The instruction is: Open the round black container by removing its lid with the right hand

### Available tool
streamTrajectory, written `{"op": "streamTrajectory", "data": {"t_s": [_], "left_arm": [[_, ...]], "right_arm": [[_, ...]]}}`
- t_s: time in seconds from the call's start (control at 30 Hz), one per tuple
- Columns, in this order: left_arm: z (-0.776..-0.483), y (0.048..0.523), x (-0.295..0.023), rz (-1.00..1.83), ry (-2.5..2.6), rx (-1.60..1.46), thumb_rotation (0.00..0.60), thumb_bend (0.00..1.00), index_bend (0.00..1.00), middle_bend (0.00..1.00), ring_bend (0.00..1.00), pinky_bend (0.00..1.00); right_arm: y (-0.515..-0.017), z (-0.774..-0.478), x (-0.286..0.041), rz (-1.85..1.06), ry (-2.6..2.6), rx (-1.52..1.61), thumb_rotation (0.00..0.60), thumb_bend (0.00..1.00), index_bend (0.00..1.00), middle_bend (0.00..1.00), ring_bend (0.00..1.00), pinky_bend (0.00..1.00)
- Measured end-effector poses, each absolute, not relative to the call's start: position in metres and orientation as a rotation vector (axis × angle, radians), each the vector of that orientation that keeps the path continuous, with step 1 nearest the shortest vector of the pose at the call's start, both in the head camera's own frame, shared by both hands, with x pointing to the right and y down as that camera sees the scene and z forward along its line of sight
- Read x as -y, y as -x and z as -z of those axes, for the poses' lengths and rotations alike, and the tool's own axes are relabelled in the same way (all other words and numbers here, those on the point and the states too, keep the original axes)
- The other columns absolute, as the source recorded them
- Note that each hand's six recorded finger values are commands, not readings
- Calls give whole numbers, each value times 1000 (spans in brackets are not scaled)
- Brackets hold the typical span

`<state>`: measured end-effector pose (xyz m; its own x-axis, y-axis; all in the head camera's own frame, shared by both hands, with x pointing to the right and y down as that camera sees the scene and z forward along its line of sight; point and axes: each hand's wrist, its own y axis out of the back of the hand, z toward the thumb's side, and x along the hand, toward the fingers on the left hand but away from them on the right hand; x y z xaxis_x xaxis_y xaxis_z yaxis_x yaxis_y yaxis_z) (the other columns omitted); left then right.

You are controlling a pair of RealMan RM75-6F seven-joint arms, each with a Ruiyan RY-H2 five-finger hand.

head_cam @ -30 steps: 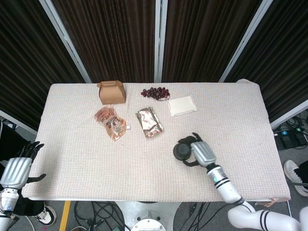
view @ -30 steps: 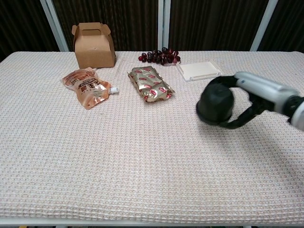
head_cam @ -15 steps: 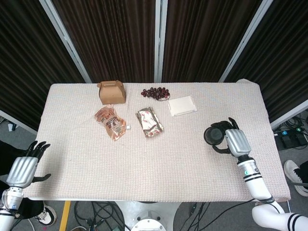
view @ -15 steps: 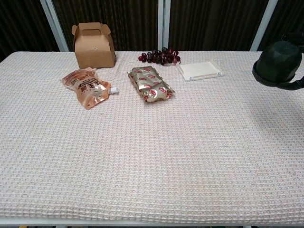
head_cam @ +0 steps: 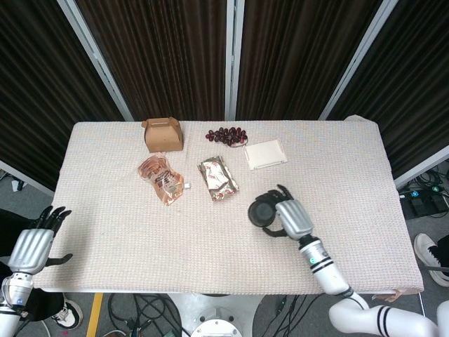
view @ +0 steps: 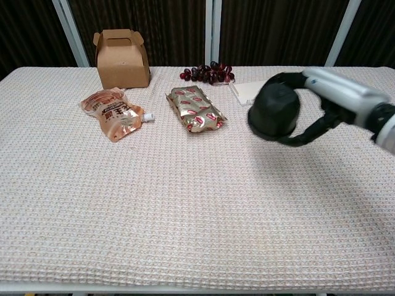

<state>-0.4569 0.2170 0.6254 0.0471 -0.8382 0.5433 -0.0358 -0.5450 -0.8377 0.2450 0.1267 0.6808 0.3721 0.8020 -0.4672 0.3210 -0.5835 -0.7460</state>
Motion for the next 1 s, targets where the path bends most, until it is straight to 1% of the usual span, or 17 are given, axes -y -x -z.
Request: {"op": "streamTrajectory", "data": {"t_s": [0.07, 0.1, 0.2, 0.27, 0.37, 0.5, 0.63, 0.83, 1.0], "left_arm": [[-626, 456, -216, 1561, 1676, -891, 600, 21, 117, 67, 0, 239], [-626, 455, -216, 1560, 1676, -889, 600, 21, 117, 67, 0, 239], [-628, 454, -218, 1564, 1680, -883, 600, 21, 117, 67, 0, 239], [-629, 454, -219, 1566, 1684, -880, 600, 21, 117, 67, 0, 239], [-629, 454, -221, 1571, 1682, -871, 600, 21, 117, 67, 0, 239], [-628, 457, -221, 1578, 1676, -883, 600, 21, 117, 67, 0, 239], [-629, 458, -222, 1583, 1679, -880, 600, 21, 117, 67, 0, 239], [-630, 461, -221, 1592, 1669, -890, 600, 21, 118, 67, 0, 241], [-632, 463, -224, 1599, 1678, -881, 600, 21, 118, 67, 0, 240]], "right_arm": [[-280, -670, -117, -1201, 2008, 1003, 600, 307, 515, 537, 150, 0], [-306, -662, -112, -1239, 1954, 1027, 600, 307, 515, 537, 150, 0], [-361, -646, -108, -1330, 1861, 1075, 600, 308, 514, 537, 149, 0], [-374, -644, -111, -1357, 1849, 1081, 600, 307, 515, 537, 149, 0], [-373, -655, -118, -1376, 1870, 1060, 600, 308, 515, 536, 149, 0], [-356, -684, -127, -1387, 1923, 1023, 600, 308, 515, 536, 149, 0], [-345, -704, -129, -1398, 1952, 992, 600, 308, 515, 535, 150, 0], [-339, -722, -133, -1411, 1993, 971, 600, 296, 511, 520, 148, 0], [-337, -730, -136, -1419, 2010, 945, 600, 277, 483, 508, 140, 0]]}}
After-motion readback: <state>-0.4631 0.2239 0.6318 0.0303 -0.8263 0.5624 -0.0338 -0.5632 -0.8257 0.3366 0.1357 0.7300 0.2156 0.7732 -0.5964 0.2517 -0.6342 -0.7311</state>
